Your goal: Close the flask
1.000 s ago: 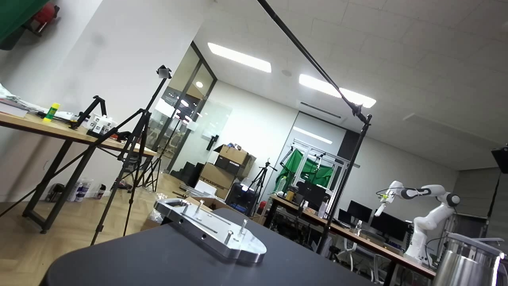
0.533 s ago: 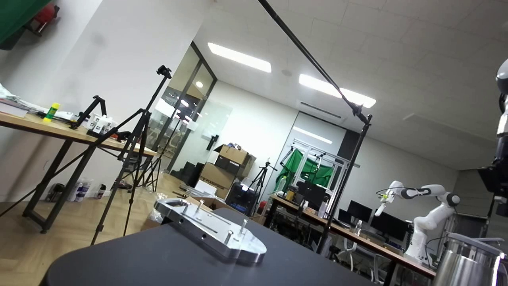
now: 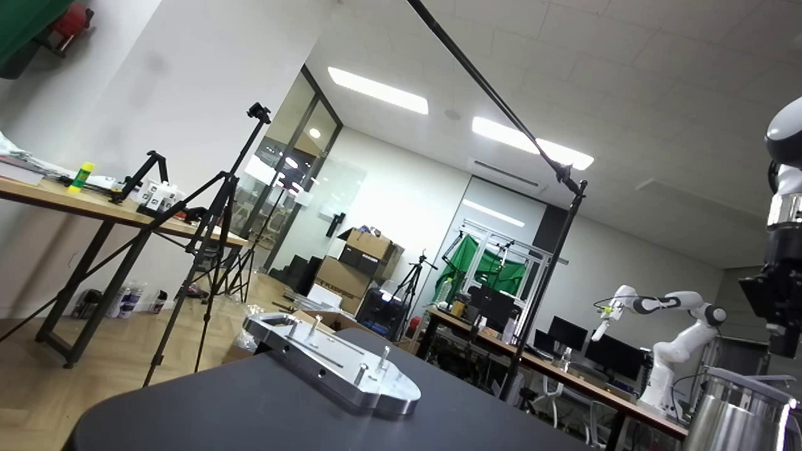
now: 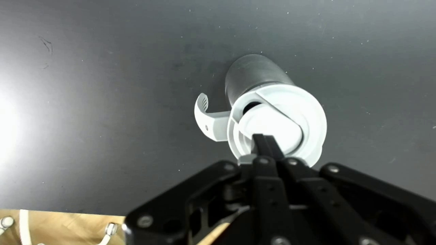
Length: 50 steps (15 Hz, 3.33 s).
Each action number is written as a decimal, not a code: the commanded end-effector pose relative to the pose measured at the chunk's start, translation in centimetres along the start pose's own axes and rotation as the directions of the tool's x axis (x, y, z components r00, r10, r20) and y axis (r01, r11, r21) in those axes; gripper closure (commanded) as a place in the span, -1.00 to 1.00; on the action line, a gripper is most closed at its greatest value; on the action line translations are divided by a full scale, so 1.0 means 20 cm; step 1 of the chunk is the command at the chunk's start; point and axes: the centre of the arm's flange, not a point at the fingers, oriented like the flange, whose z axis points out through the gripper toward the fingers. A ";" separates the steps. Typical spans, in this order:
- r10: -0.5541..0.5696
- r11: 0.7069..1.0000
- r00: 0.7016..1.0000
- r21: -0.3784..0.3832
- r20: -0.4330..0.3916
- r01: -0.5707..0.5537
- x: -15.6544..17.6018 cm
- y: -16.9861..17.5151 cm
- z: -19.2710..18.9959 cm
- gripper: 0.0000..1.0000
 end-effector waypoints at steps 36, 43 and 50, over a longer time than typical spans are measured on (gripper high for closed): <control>-0.184 0.980 0.982 0.076 0.033 0.181 -0.24 -0.26 -0.40 0.48; -0.264 0.958 0.957 0.149 0.122 0.245 -0.28 -0.33 -0.35 -0.32; -0.282 0.954 0.946 0.153 0.158 0.258 -0.29 -0.33 -0.30 -0.76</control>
